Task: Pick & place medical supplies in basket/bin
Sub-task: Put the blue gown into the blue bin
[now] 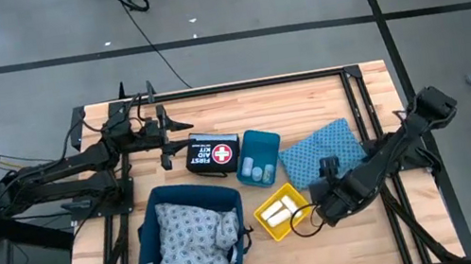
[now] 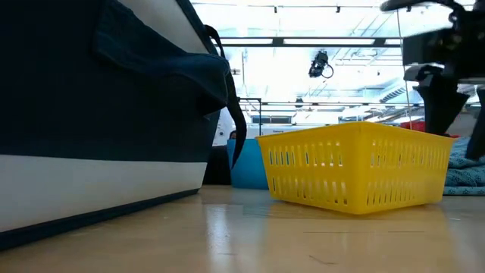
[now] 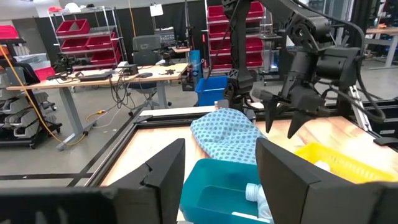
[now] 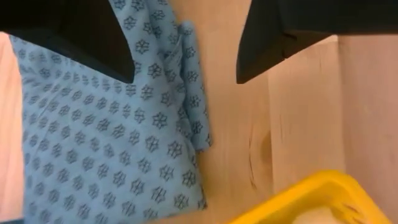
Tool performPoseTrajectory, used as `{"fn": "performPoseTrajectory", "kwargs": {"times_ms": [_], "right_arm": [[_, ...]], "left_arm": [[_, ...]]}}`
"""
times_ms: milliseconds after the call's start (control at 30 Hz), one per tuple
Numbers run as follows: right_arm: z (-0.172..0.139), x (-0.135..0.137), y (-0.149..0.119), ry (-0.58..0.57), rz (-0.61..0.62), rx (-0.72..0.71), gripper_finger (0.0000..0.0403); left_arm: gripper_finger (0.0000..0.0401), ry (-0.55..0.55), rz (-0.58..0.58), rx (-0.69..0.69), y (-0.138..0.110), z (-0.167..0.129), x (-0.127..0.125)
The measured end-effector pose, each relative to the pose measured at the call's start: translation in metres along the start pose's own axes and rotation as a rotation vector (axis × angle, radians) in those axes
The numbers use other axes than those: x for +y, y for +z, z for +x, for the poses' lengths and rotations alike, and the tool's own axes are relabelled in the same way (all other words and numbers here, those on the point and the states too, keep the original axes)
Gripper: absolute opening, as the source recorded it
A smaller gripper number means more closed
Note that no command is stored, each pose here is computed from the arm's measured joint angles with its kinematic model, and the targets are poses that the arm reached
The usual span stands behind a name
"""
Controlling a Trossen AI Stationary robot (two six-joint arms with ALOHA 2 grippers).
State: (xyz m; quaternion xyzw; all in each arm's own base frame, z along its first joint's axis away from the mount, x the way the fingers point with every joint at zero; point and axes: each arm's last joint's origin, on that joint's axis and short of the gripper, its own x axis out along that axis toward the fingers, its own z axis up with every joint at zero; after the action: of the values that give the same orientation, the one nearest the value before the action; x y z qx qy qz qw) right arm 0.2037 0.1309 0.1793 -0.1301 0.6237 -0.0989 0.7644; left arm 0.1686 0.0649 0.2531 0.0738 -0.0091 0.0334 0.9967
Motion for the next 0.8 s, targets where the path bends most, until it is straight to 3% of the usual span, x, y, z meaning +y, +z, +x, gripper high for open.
{"fn": "performPoseTrajectory", "kwargs": {"times_ms": [167,467,800], "right_arm": [[0.011,0.008,-0.001,-0.026,-0.011,0.046,0.0303],[0.039,0.015,-0.004,-0.233,-0.119,0.137,0.0295],[0.063,0.025,-0.004,-0.334,-0.153,0.165,0.0293]], "left_arm": [[0.0183,0.000,0.002,0.000,0.000,0.000,0.000],[0.0183,0.000,0.003,0.000,0.000,0.000,0.000],[0.0183,-0.001,0.003,0.000,0.000,0.000,0.000]]}}
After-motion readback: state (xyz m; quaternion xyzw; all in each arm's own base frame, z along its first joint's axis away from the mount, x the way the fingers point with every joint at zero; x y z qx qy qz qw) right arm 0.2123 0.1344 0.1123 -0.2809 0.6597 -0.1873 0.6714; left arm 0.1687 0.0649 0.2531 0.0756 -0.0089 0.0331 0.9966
